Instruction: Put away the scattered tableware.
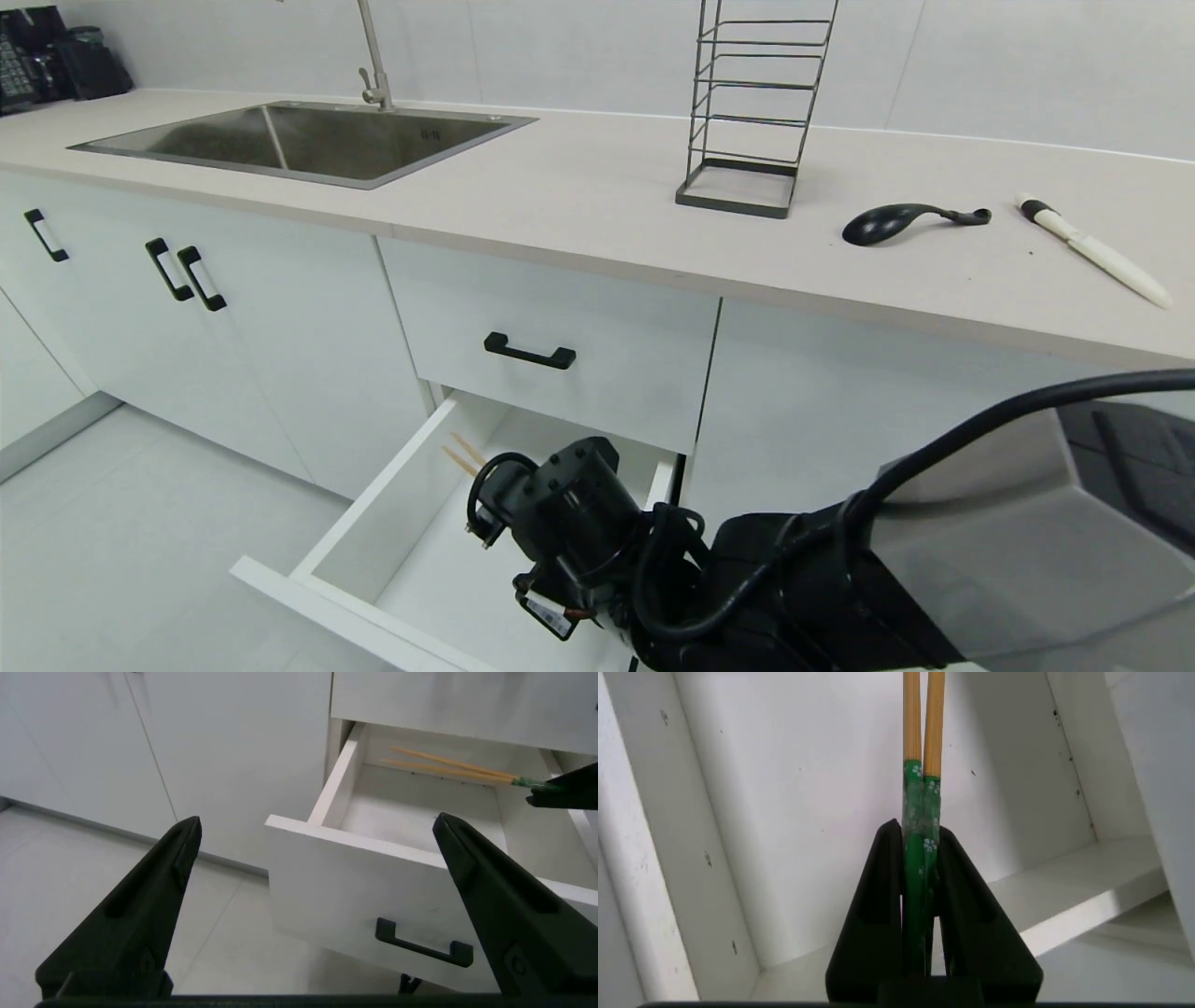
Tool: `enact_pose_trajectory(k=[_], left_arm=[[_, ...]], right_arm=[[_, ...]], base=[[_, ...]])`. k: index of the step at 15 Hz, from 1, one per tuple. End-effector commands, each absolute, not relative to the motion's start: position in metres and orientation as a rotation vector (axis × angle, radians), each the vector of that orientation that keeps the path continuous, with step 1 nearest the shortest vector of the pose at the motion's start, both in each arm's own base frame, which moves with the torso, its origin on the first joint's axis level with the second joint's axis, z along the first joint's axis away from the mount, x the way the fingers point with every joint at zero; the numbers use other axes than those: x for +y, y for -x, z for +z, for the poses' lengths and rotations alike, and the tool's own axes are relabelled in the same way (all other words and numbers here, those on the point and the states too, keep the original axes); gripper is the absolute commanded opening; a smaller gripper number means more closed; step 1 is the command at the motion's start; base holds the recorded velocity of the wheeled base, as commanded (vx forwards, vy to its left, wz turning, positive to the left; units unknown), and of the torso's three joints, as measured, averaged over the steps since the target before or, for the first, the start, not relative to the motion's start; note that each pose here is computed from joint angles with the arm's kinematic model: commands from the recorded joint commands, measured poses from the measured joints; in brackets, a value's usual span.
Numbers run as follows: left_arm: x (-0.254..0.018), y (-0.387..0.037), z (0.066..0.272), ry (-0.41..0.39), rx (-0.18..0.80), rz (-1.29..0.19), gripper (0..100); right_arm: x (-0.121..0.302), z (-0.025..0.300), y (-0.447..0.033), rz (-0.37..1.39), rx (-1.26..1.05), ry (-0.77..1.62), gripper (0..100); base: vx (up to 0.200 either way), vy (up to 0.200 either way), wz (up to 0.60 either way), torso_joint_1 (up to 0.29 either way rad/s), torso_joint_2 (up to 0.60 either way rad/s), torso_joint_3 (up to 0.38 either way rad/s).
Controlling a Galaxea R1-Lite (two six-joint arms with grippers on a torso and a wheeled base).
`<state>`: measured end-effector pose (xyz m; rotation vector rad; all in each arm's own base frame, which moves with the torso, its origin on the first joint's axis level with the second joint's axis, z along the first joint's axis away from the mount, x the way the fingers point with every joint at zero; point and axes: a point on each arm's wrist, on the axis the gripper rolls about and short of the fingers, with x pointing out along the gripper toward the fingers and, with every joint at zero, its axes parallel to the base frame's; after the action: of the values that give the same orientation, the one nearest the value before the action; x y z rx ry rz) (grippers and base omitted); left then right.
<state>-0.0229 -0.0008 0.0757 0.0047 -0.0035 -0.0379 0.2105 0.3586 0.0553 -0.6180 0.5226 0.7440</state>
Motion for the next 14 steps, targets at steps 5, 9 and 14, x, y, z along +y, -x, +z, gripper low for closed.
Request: enact_pose_trajectory(k=[5, 9, 14], left_arm=[[-0.001, 0.023, 0.076, -0.005, -0.002, -0.038, 100], [-0.001, 0.023, 0.076, -0.005, -0.002, -0.038, 100], [-0.001, 0.023, 0.076, -0.005, -0.002, -0.037, 100]], right_arm=[[0.374, 0.04, -0.222, 0.683, 0.608, 0.608, 0], [0.385, 0.033, -0.232, 0.614, 0.648, 0.559, 0], [0.395, 0.015, -0.247, 0.541, 0.674, 0.586, 0]], base=[[0.0, 0.0, 0.0, 0.0, 0.0, 0.0], [0.0, 0.0, 0.0, 0.0, 0.0, 0.0], [0.0, 0.0, 0.0, 0.0, 0.0, 0.0]])
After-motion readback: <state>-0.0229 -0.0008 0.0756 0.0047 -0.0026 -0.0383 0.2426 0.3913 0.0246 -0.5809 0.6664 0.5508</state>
